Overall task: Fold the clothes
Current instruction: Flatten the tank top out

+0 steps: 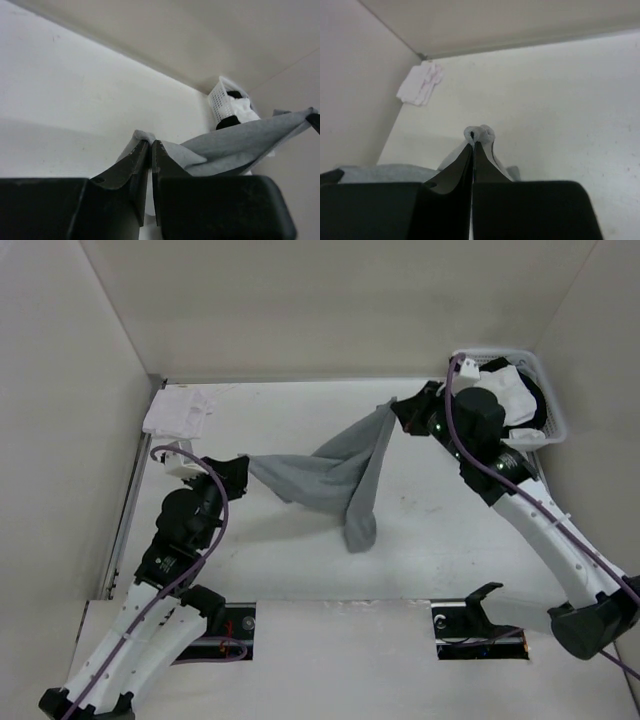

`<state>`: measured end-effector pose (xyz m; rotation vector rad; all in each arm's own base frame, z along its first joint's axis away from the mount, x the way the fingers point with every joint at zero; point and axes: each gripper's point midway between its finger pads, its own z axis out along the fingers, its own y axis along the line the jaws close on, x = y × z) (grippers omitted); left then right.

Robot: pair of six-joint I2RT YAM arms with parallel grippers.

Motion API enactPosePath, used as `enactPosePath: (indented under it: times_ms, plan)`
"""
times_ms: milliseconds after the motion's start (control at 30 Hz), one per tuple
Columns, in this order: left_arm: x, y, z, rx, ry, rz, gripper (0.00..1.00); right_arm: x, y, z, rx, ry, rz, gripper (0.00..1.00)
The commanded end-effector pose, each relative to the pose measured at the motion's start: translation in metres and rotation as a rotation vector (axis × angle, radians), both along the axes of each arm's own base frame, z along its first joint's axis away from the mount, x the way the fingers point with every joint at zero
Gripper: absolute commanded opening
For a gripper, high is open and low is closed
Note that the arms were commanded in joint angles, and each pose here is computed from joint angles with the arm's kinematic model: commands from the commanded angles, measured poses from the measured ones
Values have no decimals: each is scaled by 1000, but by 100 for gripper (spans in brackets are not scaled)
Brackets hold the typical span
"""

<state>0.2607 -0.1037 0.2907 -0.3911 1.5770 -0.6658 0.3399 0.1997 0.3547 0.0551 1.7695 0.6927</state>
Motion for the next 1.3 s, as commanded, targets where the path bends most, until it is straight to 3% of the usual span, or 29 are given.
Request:
enactPosePath:
  times_ms: [0,167,367,533,667,733,800,1000,1133,1267]
  plan:
    - [-11,22,89,-35,-216,83,4,24,-12,90,94,-173,-34,0]
    - [-19,45,104,-47,-243,182,3,31,-23,128,103,-210,-53,0]
    - [-47,24,130,-59,-312,31,3,-46,-24,163,149,-325,22,1]
    - [-63,23,144,-17,-375,2,3,-63,-30,176,146,-328,25,1]
    - [-73,29,167,-34,-454,5,5,-102,-24,202,204,-405,104,1]
    - [-68,27,160,-27,-456,16,6,-102,-19,193,202,-390,116,2]
    - [-50,18,138,-5,-399,28,7,-65,-15,160,164,-315,73,3]
    - [10,-34,33,20,-136,-3,7,85,18,0,113,41,71,3]
    - [34,-42,-14,28,-7,23,7,165,28,-52,92,144,25,9]
    - [54,-40,-36,32,65,49,7,188,17,-55,39,172,-72,46]
